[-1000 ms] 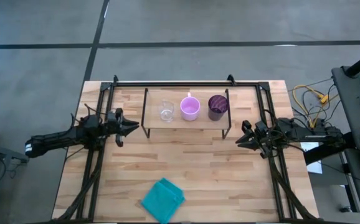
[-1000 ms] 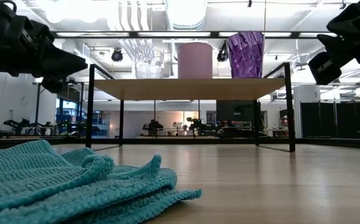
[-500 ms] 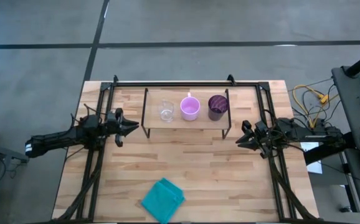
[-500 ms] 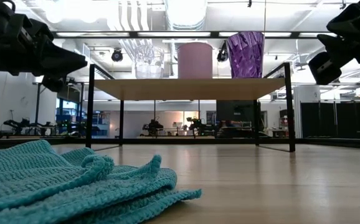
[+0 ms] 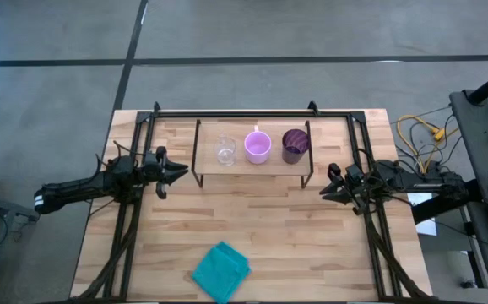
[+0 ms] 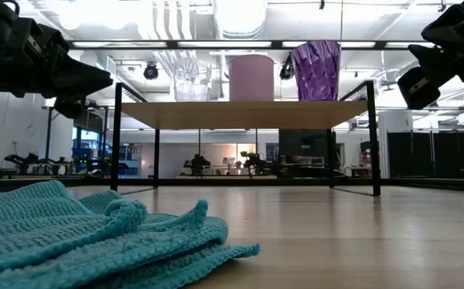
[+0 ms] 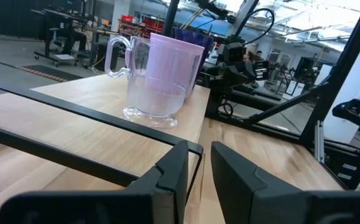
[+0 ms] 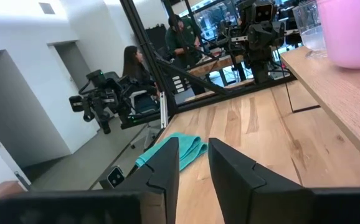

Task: Stack small to large cups/mugs on shelf
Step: Return to Home Position

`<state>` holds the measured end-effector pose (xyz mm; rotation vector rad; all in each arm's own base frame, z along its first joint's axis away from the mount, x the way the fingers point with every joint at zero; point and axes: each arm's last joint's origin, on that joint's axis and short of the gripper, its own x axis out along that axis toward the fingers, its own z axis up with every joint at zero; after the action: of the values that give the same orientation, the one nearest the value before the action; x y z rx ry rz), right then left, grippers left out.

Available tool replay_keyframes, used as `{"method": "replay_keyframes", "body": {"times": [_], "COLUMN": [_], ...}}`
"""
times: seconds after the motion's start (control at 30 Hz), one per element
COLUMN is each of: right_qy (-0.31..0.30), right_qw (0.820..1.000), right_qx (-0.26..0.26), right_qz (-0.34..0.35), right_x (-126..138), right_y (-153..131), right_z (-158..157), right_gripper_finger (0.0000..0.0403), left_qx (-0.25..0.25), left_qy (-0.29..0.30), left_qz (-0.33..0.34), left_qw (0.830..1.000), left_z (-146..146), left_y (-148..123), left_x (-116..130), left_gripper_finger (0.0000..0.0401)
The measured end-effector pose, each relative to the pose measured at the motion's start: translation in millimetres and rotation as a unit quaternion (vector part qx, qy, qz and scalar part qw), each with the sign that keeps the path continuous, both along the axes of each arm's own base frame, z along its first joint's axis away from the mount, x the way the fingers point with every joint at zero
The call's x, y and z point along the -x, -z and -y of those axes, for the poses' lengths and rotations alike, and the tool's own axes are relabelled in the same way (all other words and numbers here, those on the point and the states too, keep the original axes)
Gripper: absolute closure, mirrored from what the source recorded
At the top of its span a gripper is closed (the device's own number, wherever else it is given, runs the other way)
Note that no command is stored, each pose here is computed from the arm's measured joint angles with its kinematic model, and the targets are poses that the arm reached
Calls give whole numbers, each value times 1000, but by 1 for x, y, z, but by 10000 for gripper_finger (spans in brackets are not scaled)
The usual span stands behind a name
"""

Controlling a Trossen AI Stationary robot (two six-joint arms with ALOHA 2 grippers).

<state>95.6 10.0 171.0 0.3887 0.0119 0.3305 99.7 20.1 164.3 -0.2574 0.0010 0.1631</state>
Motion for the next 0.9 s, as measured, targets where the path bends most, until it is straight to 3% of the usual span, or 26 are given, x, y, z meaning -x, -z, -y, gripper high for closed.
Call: {"method": "replay_keyframes", "body": {"times": [0.9], "right_qy": [0], "right_qw": [1000], "right_qx": [0], "right_qz": [0], "right_x": [0], "right_y": [0], "right_z": [0], "right_gripper_finger": [328], "left_qx": [0], "left_qy": [0], "left_qz": [0], "left_qw": [1000], "left_z": [0], "left_y": [0], "left_x": [0], "left_gripper_finger": [345]}}
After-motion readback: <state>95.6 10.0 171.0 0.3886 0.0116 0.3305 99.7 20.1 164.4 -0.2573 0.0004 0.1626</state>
